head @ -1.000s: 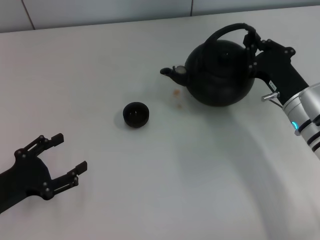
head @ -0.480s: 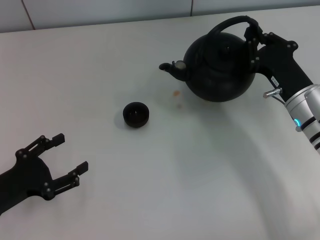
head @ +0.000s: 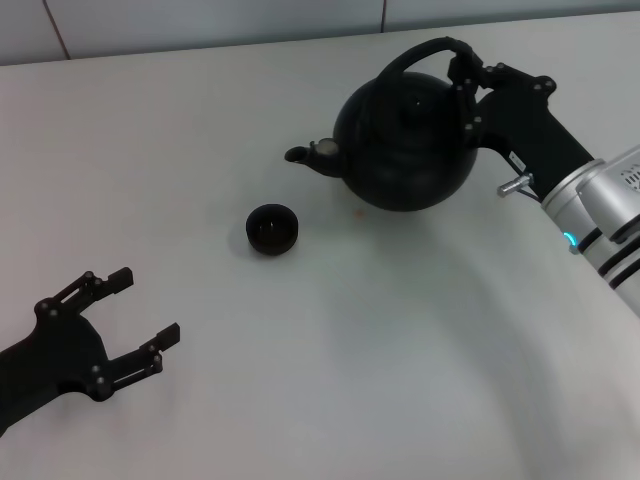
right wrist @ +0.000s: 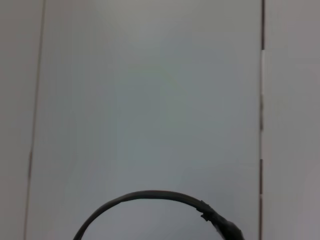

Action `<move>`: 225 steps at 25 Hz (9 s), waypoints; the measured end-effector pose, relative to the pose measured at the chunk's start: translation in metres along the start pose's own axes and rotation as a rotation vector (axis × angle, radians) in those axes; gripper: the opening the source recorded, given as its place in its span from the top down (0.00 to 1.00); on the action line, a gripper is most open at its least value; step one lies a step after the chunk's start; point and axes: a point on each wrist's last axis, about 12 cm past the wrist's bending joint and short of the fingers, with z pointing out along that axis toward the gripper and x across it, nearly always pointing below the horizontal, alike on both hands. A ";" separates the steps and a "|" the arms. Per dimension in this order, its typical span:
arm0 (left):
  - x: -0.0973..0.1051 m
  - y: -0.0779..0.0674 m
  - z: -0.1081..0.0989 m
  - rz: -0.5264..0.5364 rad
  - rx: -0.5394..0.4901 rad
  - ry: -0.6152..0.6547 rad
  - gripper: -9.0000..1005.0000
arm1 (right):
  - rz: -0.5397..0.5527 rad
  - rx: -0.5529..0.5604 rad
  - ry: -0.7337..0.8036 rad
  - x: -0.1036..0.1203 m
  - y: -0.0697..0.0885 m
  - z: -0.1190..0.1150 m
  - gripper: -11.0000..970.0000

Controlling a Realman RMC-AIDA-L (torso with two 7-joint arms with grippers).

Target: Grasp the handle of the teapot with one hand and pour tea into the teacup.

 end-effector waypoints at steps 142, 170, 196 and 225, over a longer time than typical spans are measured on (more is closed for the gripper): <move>-0.005 0.003 0.011 -0.005 -0.005 -0.036 0.14 | 0.107 0.034 0.061 0.004 -0.031 -0.007 0.91; -0.005 0.002 0.012 -0.009 -0.002 -0.038 0.14 | 0.114 0.047 0.124 0.011 -0.031 -0.005 0.91; -0.006 0.004 0.012 -0.015 -0.015 -0.047 0.14 | 0.109 0.056 0.122 0.012 -0.033 -0.009 0.35; -0.008 0.003 0.011 -0.014 0.009 -0.053 0.14 | 0.225 -0.443 0.065 -0.013 -0.039 -0.108 0.35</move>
